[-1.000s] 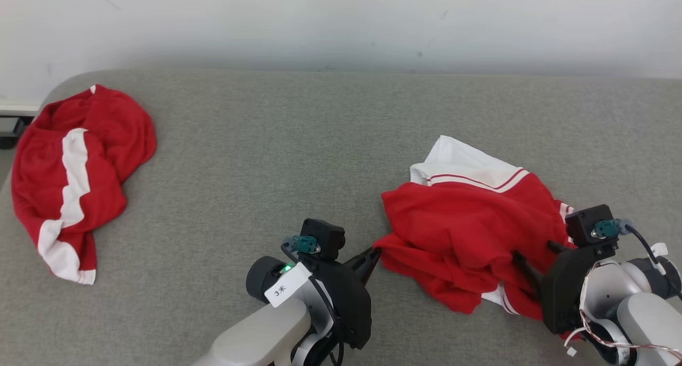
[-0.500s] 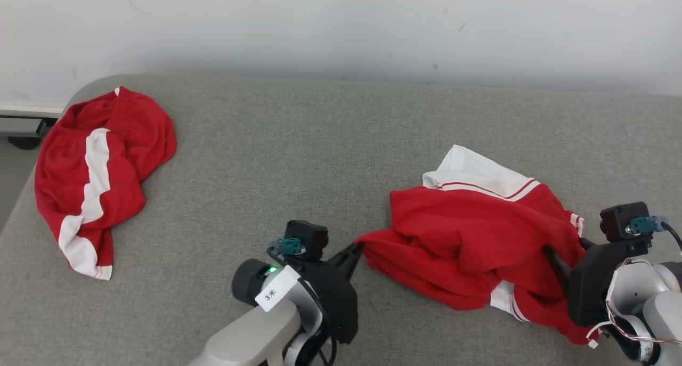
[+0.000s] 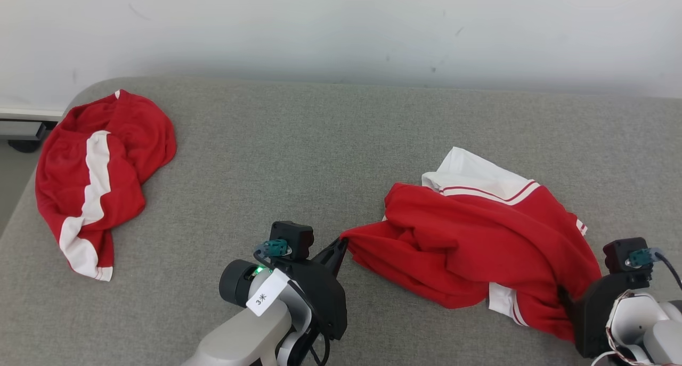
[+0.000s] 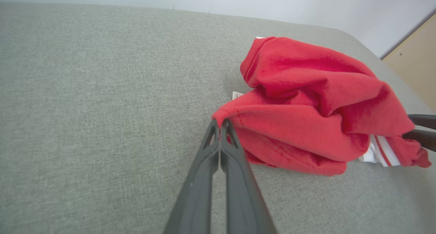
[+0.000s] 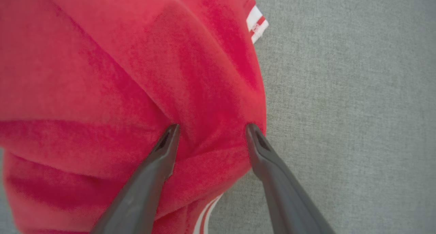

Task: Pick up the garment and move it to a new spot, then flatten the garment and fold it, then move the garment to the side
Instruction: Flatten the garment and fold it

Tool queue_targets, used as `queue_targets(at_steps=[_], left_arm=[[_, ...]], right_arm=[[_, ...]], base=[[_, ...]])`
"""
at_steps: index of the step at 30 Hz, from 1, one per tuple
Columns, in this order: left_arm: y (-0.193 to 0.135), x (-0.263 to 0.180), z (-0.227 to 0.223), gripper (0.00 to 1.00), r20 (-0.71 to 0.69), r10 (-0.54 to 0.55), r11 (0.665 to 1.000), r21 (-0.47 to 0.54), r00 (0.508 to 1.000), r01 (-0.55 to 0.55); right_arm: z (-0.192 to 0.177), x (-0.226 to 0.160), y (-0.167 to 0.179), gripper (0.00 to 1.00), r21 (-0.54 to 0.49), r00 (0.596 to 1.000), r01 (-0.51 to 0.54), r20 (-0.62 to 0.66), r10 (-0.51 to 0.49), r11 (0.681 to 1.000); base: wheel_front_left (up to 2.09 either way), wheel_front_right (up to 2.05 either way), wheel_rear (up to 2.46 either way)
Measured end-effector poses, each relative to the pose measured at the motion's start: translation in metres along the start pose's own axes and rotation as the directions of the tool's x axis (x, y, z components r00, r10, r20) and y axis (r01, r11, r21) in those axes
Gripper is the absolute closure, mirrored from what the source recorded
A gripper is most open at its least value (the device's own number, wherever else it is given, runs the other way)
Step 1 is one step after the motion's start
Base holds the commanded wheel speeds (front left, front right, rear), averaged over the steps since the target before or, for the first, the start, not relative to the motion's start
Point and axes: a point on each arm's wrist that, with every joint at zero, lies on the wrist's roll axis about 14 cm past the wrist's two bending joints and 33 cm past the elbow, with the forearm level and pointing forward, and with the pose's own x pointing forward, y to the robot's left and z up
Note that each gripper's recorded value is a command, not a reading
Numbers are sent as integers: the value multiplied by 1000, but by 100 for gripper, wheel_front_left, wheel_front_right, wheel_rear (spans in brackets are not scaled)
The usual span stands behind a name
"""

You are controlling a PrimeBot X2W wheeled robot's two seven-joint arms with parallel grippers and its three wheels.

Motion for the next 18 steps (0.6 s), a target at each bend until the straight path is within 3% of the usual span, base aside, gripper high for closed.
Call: queue_targets(at_steps=[1,2,3,7,12,18], left_arm=[[1,0,0,100,0,3,1000,0,1000,-3],[1,-1,0,100,0,5,1000,0,1000,-5],[2,-1,0,100,0,6,1000,1,1000,-6],[12,-4,-1,100,9,40,999,-1,999,-40],[43,-12,2,100,24,128,992,-18,992,-127],[92,-29,9,100,46,247,969,-21,968,-246]], right_arm=[[-4,1,1,0,-3,1000,-1,-15,1,1000],[-6,2,3,47,-7,1000,-5,-21,5,1000],[-6,3,5,100,-6,1000,-9,-17,9,1000],[4,6,16,100,-9,999,-35,10,35,999],[45,2,3,100,-37,991,-8,131,12,999],[59,-5,-13,100,-35,981,30,193,-23,999]], base=[[0,0,0],[0,0,0],[0,0,0],[0,0,0],[0,0,0],[0,0,0]])
